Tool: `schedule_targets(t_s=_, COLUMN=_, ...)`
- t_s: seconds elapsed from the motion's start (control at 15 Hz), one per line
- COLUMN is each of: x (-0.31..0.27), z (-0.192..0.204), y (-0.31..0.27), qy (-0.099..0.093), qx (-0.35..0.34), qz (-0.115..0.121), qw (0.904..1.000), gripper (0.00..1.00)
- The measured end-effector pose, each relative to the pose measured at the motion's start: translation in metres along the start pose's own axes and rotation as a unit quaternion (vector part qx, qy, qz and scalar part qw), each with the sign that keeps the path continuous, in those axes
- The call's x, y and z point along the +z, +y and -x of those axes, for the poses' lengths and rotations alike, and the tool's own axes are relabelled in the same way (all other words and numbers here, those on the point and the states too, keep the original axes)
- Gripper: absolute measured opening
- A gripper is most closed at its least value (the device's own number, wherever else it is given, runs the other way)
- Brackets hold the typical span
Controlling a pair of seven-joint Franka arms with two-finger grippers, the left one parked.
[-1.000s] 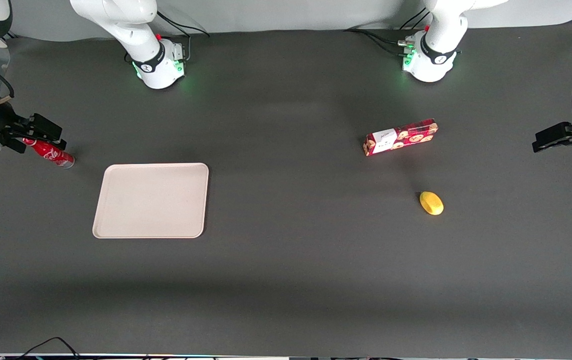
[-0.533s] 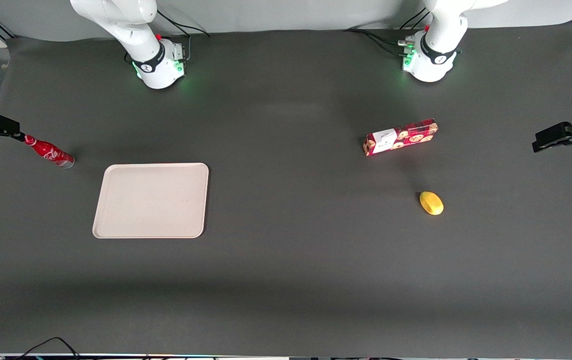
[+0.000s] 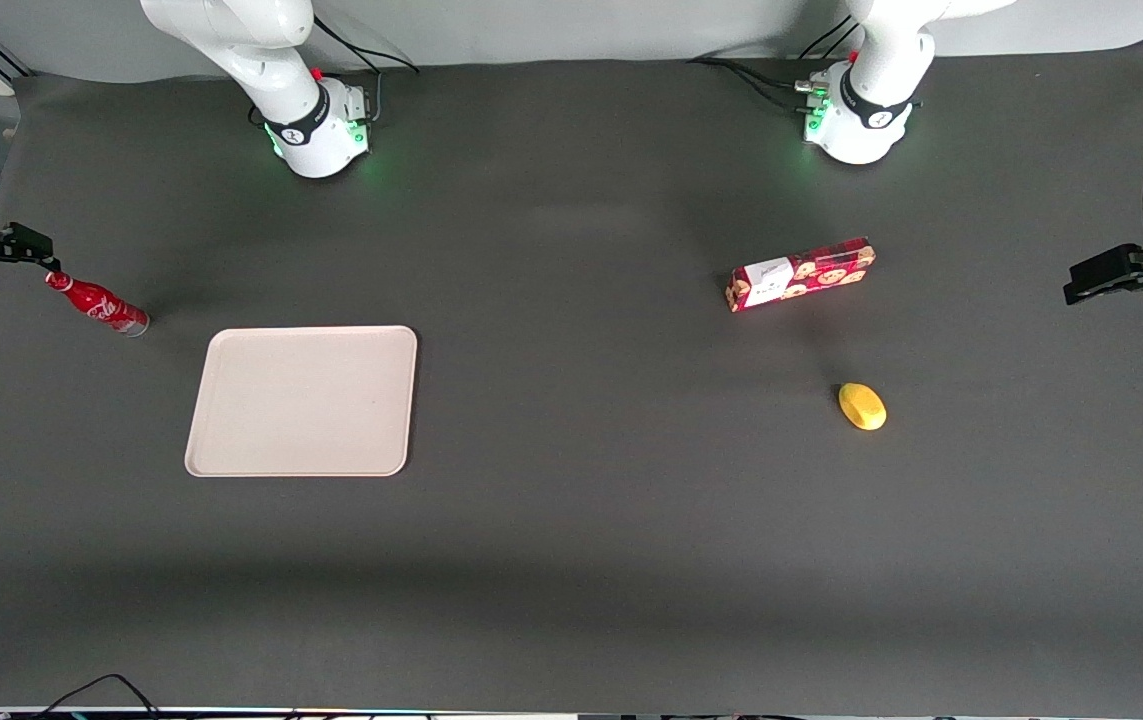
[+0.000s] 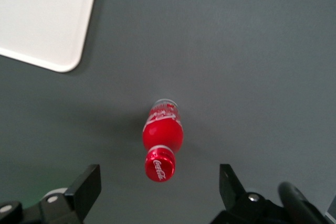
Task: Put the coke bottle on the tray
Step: 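Lower the open right gripper over the red Coca-Cola bottle's cap end, then close the right gripper around the bottle's cap end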
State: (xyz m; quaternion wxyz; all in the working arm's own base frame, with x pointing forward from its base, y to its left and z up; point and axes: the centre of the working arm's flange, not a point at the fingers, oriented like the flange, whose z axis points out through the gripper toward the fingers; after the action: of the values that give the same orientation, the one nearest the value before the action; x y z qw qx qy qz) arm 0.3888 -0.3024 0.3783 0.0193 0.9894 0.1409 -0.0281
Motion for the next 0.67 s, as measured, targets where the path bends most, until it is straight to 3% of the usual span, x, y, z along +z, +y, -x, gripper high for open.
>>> schedule_targets(t_s=0.67, x=0.042, z=0.015, y=-0.002, qy=0.004, qx=0.005, qz=0.008, qw=0.9999, gripper=0.98)
